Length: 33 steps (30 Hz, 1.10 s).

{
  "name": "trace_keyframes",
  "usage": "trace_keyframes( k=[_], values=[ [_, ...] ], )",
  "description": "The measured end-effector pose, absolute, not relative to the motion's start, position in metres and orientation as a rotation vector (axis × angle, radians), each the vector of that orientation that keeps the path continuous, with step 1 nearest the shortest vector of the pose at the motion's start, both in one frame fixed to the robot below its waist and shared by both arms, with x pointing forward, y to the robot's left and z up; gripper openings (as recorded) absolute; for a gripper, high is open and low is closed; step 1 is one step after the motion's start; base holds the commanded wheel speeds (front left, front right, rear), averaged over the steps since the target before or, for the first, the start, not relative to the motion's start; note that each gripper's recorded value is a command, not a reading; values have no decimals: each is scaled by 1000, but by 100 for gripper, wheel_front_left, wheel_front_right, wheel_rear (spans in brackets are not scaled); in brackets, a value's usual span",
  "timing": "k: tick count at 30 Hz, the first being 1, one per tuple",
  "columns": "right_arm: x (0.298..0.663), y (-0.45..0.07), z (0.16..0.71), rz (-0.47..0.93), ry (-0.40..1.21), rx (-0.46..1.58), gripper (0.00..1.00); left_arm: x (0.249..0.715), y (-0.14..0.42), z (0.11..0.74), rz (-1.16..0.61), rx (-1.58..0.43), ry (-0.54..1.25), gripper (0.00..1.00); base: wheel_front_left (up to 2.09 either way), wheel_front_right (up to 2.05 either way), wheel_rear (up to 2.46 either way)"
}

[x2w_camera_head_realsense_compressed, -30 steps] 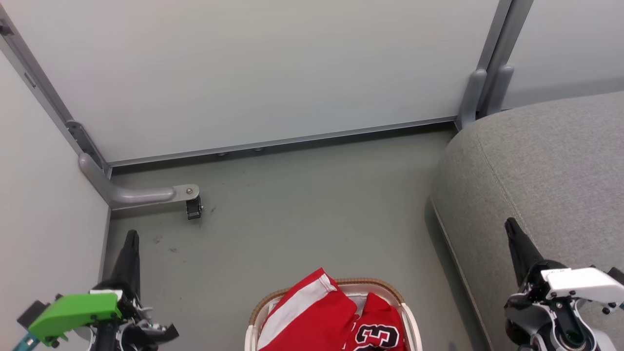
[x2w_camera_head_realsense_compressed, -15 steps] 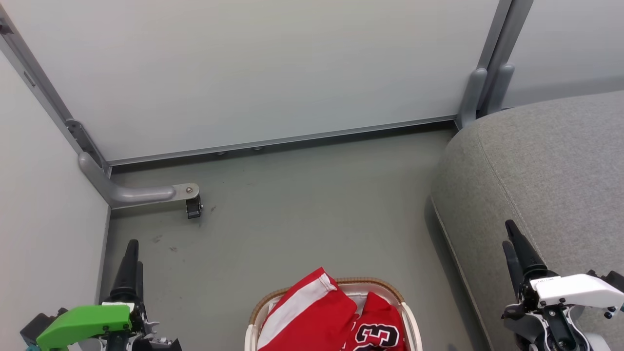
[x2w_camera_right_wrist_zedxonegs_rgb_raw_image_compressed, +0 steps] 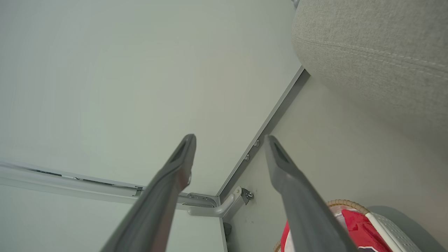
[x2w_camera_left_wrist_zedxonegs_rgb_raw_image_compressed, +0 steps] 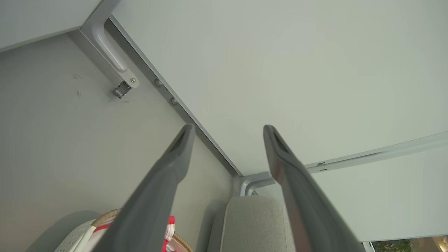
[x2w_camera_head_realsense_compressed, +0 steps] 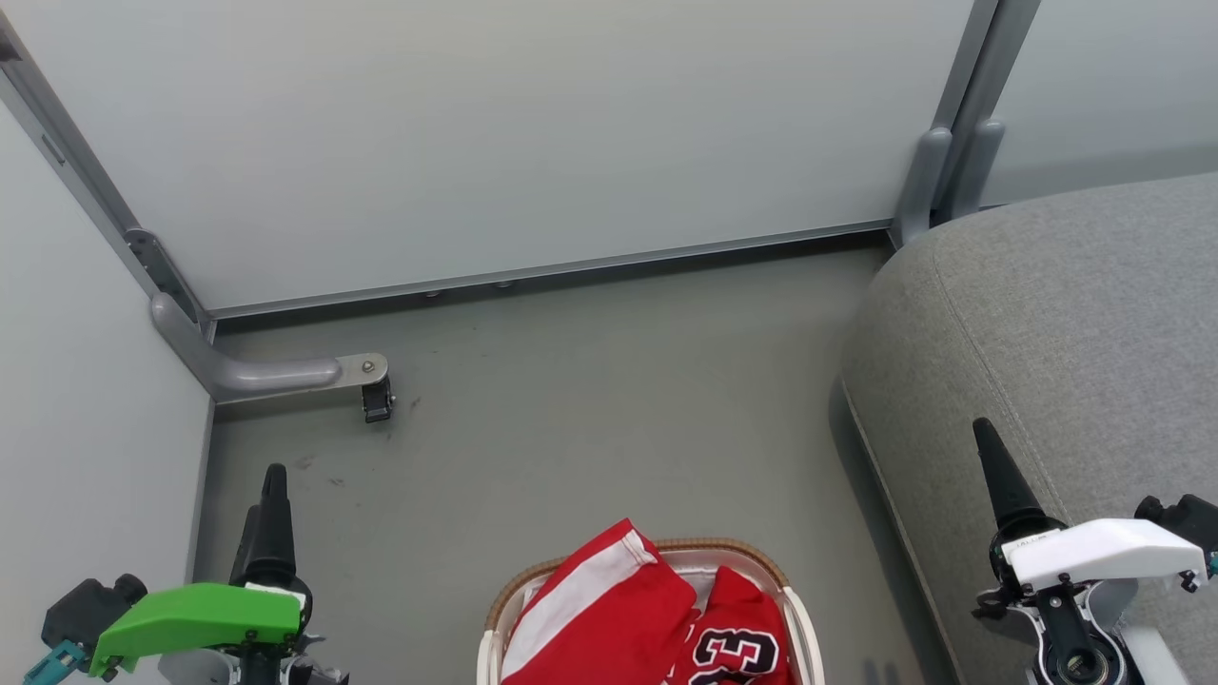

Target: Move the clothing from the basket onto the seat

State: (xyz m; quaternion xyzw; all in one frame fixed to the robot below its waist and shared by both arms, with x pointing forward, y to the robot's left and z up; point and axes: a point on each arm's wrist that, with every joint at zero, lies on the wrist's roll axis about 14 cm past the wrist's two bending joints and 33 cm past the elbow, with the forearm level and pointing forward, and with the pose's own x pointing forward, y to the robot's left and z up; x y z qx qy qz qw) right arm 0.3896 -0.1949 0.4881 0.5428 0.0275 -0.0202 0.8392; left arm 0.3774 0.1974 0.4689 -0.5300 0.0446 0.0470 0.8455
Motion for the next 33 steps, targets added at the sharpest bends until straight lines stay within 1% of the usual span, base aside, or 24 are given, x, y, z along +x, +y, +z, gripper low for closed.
trace_keyframes(
  k=[11, 18, 33],
  values=[
    [396, -190, 495, -5, 49, 938, 100, 381, 191, 466, 75, -872, 123, 100, 0, 0, 0],
    [397, -185, 494, 18, 55, 811, 100, 381, 187, 464, 60, -750, 136, 100, 0, 0, 0],
    [396, -178, 491, 51, 56, 604, 100, 381, 182, 464, 35, -556, 131, 100, 0, 0, 0]
  ],
)
